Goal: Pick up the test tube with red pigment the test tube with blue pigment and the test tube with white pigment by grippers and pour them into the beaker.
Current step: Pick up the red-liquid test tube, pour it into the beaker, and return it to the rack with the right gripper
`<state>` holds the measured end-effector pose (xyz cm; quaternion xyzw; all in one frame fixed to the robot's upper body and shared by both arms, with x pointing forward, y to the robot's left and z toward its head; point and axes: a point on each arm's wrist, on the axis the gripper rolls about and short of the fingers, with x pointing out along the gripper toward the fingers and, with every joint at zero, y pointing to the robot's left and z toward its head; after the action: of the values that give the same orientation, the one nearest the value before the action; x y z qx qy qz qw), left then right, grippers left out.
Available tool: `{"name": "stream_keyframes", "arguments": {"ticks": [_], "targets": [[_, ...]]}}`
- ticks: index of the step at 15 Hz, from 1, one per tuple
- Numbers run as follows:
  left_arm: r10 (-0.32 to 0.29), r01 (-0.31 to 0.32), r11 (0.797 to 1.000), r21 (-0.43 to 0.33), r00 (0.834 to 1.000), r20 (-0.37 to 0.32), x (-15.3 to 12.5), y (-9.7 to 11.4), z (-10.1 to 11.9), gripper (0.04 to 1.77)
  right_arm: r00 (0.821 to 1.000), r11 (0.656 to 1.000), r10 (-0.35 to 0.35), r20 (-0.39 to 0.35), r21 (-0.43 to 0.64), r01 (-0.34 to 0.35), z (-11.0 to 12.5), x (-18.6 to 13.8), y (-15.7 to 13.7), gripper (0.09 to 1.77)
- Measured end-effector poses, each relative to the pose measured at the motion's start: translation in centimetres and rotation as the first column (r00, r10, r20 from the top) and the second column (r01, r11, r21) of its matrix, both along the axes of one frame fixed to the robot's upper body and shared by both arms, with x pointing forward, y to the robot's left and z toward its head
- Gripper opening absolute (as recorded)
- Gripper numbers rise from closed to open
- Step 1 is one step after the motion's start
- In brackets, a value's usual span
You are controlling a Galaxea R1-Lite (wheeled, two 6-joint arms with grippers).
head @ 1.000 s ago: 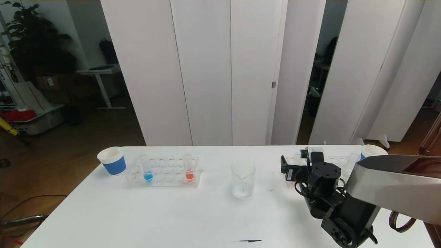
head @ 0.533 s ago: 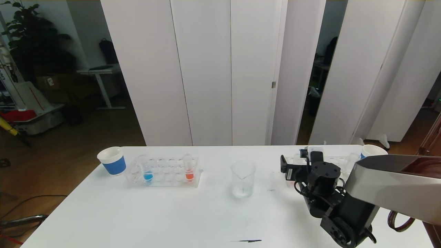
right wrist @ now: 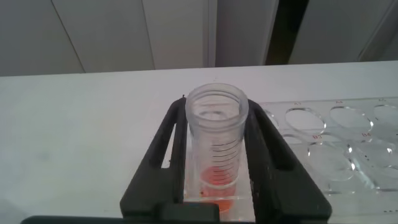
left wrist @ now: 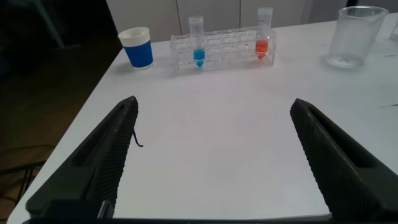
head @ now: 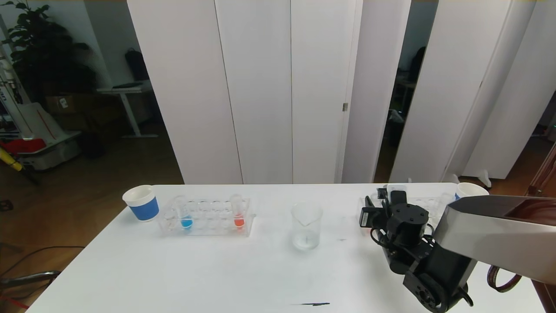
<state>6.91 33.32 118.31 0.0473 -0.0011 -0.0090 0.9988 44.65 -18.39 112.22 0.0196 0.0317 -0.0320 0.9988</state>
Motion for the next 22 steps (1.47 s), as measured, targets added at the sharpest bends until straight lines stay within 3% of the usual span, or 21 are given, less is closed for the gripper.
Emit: {"name": "stream_keyframes", "arguments": {"ticks": [1,12,19,22], "targets": [[0.000,0.000,1.000,0.000,1.000,0.000,0.0,0.0,0.0,1.75,1.000,1.000,-0.002,-0.001,0.000,0.002,0.0,0.0,0.0,0.58],[0.000,0.000,1.000,0.000,1.000,0.000,0.0,0.0,0.0,1.75,1.000,1.000,0.001,0.005,0.002,-0.001,0.2,-0.1,0.1,0.58],[0.000,0.000,1.000,0.000,1.000,0.000,0.0,0.0,0.0,1.75,0.996,0.999,0.011,0.083,-0.036,-0.008,2.9,0.3,0.6,0.58],[0.000,0.000,1.000,0.000,1.000,0.000,0.0,0.0,0.0,1.75,0.993,0.999,-0.016,0.113,-0.031,0.019,3.9,0.6,0.3,0.58]]}}
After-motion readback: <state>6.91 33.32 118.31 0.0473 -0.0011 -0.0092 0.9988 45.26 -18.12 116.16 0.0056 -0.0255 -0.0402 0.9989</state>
